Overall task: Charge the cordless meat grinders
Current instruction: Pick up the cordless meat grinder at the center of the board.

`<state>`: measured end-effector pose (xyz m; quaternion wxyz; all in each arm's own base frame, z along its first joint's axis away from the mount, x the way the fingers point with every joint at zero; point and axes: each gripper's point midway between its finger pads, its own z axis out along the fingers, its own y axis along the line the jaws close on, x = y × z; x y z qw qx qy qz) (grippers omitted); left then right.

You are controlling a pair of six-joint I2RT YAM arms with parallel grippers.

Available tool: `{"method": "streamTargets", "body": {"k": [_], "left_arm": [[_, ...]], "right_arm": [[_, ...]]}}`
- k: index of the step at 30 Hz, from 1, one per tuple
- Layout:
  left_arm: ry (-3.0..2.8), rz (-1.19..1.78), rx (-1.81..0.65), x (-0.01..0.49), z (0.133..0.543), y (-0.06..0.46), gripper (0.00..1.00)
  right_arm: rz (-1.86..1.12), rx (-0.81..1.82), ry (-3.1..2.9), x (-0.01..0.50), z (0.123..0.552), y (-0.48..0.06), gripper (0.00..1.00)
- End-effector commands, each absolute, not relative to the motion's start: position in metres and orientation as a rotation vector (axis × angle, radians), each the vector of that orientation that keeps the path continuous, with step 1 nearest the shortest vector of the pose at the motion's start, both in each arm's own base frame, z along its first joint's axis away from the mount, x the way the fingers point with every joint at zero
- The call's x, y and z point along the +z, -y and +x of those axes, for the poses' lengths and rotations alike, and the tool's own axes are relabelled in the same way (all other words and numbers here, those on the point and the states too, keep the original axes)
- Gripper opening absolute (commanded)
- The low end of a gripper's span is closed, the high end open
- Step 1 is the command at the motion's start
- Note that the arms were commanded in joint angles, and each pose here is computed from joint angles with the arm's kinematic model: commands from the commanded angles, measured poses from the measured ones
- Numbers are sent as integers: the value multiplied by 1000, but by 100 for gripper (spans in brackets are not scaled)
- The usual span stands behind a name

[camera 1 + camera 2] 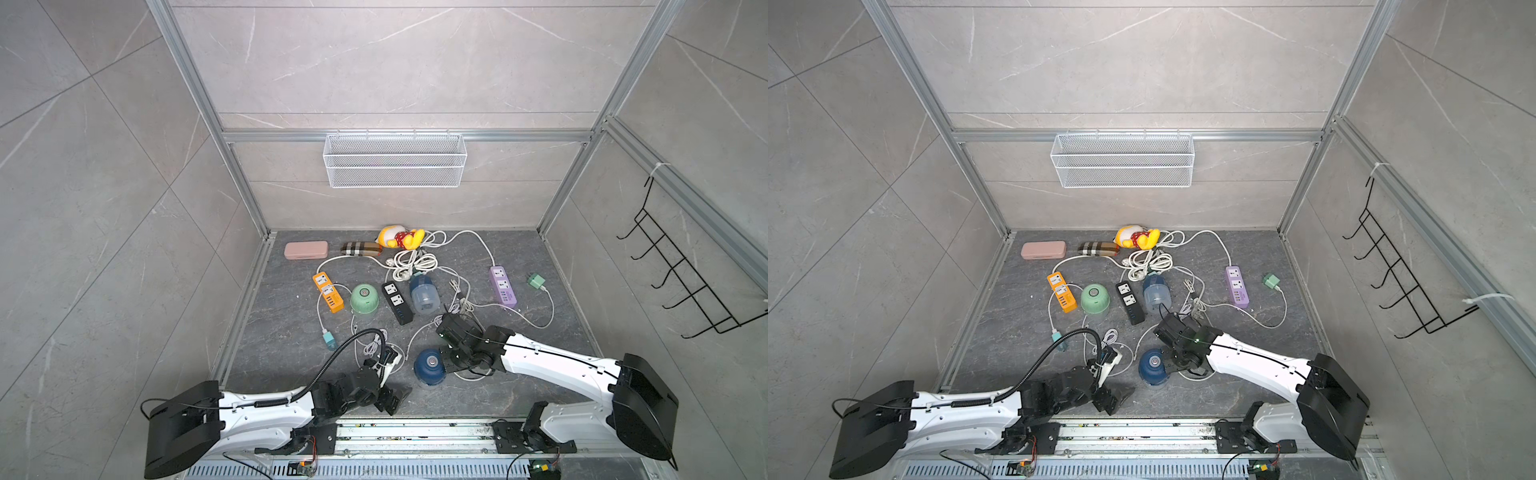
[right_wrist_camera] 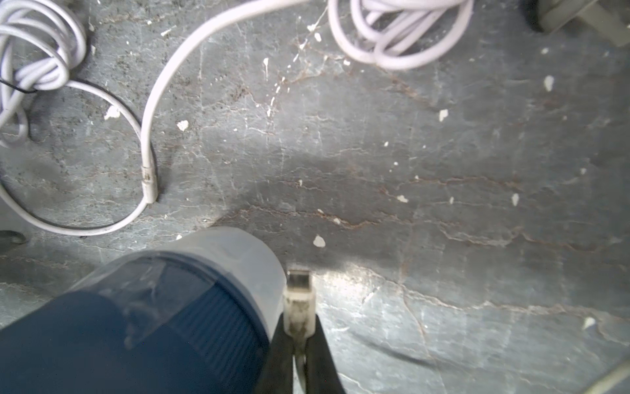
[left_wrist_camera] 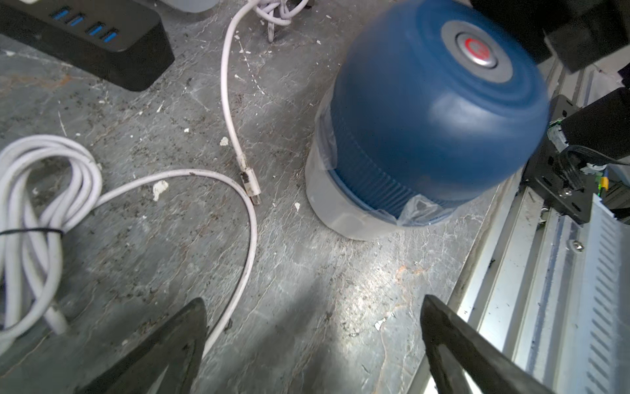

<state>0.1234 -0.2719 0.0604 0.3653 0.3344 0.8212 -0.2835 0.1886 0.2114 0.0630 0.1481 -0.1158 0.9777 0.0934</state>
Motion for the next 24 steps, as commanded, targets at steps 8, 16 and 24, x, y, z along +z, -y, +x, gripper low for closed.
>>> {"method": "streamTargets", "body": {"k": [8, 16, 24], "left_arm": [[-1842, 941, -643, 85, 134, 313, 99], [-1742, 936, -611, 81, 140, 328, 99], [-1709, 934, -598, 76, 145, 340, 99]], "right_arm": [[-298, 295, -2824, 65, 190, -221, 0], [-296, 324, -2842, 55, 188, -227, 0], [-323, 365, -2843, 53, 190, -236, 0]]}}
